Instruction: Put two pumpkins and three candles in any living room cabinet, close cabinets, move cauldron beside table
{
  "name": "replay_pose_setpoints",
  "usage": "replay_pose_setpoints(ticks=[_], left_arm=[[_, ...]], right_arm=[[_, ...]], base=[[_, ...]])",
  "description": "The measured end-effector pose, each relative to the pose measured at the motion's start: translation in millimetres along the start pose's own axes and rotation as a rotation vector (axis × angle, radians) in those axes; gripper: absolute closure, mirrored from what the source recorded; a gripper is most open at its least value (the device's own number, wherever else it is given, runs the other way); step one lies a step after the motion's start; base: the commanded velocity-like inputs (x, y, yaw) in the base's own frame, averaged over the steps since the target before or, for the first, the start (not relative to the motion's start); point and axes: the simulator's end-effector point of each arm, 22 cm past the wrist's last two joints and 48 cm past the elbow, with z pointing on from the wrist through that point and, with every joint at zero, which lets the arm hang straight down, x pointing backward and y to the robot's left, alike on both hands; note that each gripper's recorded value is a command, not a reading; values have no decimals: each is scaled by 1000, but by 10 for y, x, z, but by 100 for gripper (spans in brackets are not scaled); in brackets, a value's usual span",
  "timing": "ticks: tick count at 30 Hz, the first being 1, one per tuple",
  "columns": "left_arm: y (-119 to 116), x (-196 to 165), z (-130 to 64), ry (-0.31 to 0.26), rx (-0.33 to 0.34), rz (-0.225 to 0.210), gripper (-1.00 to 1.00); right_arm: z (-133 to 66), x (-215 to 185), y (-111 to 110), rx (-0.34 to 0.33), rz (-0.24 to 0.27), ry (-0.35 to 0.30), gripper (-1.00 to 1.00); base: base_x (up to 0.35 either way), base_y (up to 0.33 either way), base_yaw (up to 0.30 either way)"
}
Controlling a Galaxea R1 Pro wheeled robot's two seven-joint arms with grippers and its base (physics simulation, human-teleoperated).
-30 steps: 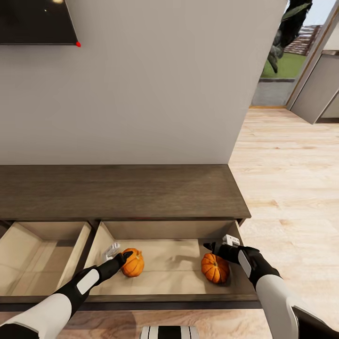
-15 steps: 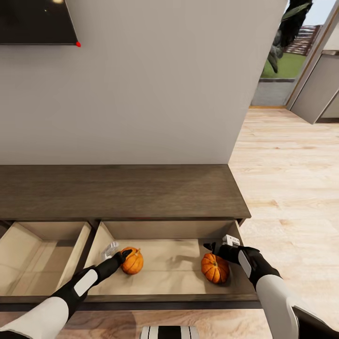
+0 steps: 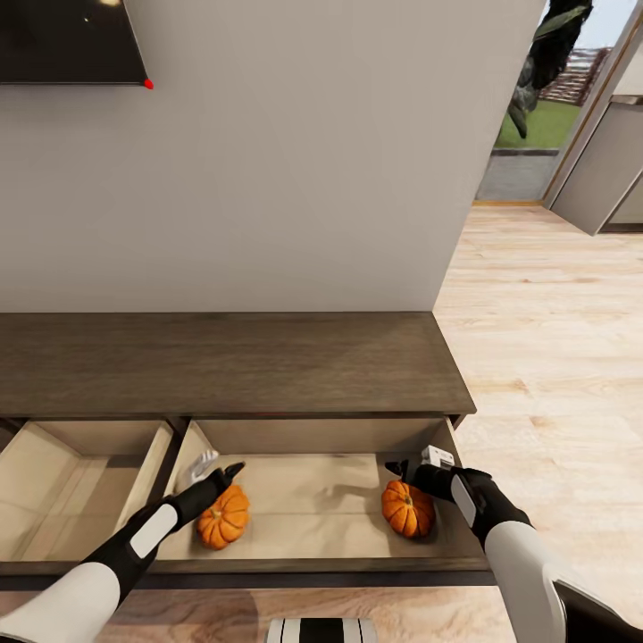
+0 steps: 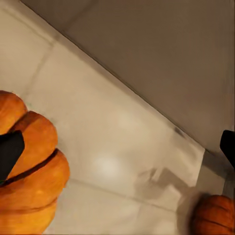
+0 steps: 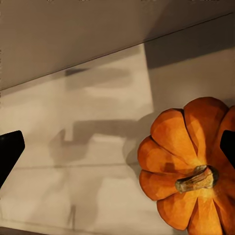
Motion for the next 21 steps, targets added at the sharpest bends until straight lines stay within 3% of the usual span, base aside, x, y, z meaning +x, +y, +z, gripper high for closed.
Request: replay_pose_setpoints(ticks=[5, 10, 15, 21], left_arm=[[-375, -11, -40, -18, 92, 30, -100], [-533, 28, -36, -18, 125, 38, -100], [-510, 244, -85, 37, 146, 52, -100], [-310, 262, -175, 15, 74, 9, -100]], right_arm=[[3, 4, 10, -1, 0, 1, -100], [8, 10, 24, -4, 1, 2, -100], [-35, 60, -94, 3, -25, 34, -100], [-80, -77, 108, -10, 5, -2, -100]], base=[[0, 0, 0], [0, 0, 0], [0, 0, 0], [0, 0, 0]])
